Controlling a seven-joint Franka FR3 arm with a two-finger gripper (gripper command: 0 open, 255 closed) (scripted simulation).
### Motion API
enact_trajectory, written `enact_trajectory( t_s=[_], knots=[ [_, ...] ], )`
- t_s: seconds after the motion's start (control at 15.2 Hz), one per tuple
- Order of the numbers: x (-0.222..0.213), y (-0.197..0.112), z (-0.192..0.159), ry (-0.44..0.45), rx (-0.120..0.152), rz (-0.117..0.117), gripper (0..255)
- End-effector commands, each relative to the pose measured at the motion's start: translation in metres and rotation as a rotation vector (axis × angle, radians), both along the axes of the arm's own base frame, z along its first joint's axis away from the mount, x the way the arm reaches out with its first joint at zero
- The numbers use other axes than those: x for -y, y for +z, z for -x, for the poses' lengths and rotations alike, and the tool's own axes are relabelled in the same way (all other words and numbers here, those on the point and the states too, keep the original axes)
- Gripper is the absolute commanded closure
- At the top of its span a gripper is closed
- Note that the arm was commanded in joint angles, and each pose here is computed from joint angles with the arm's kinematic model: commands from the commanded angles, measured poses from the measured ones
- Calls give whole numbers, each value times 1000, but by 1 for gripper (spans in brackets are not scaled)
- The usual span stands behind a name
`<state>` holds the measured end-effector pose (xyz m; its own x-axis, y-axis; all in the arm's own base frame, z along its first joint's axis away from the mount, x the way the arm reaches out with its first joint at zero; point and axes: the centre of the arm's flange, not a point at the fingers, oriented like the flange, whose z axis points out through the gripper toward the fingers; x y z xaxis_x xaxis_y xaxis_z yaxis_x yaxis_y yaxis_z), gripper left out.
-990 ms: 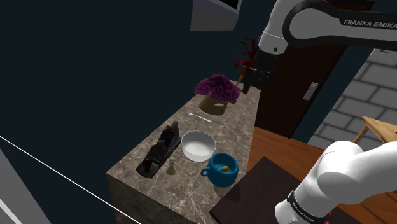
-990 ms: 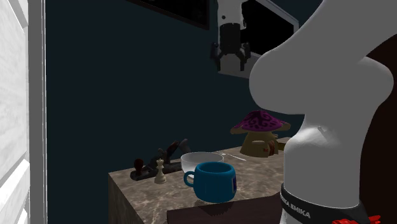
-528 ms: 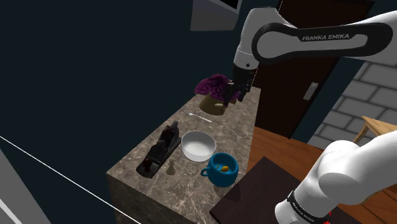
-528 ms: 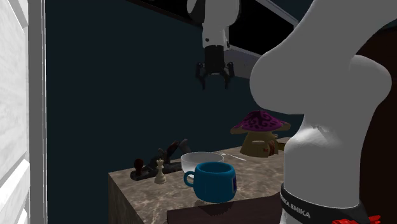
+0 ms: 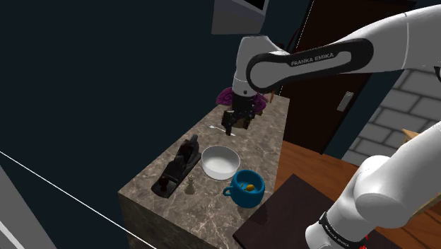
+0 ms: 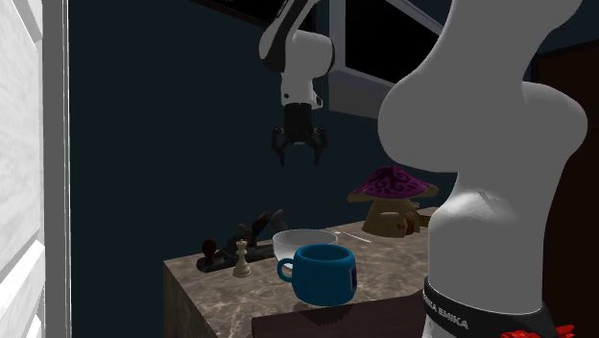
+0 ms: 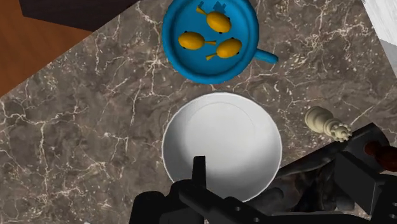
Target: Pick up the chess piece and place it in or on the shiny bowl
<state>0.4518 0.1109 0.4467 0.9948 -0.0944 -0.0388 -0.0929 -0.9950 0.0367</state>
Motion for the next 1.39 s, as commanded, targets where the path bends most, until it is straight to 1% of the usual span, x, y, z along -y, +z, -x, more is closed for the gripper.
enact_trajectory(
  t_s=[0.0, 0.59, 1.12, 1.19, 1.32],
  knots=[
    [-16, -19, -12, 0, -19, -5, 0],
    [-80, -111, -60, 1, -106, -28, 0],
    [-140, -195, -96, 2, -183, -48, 0],
    [-146, -204, -99, 2, -191, -50, 0],
    [-146, -215, -97, 2, -191, -50, 0]
  ],
)
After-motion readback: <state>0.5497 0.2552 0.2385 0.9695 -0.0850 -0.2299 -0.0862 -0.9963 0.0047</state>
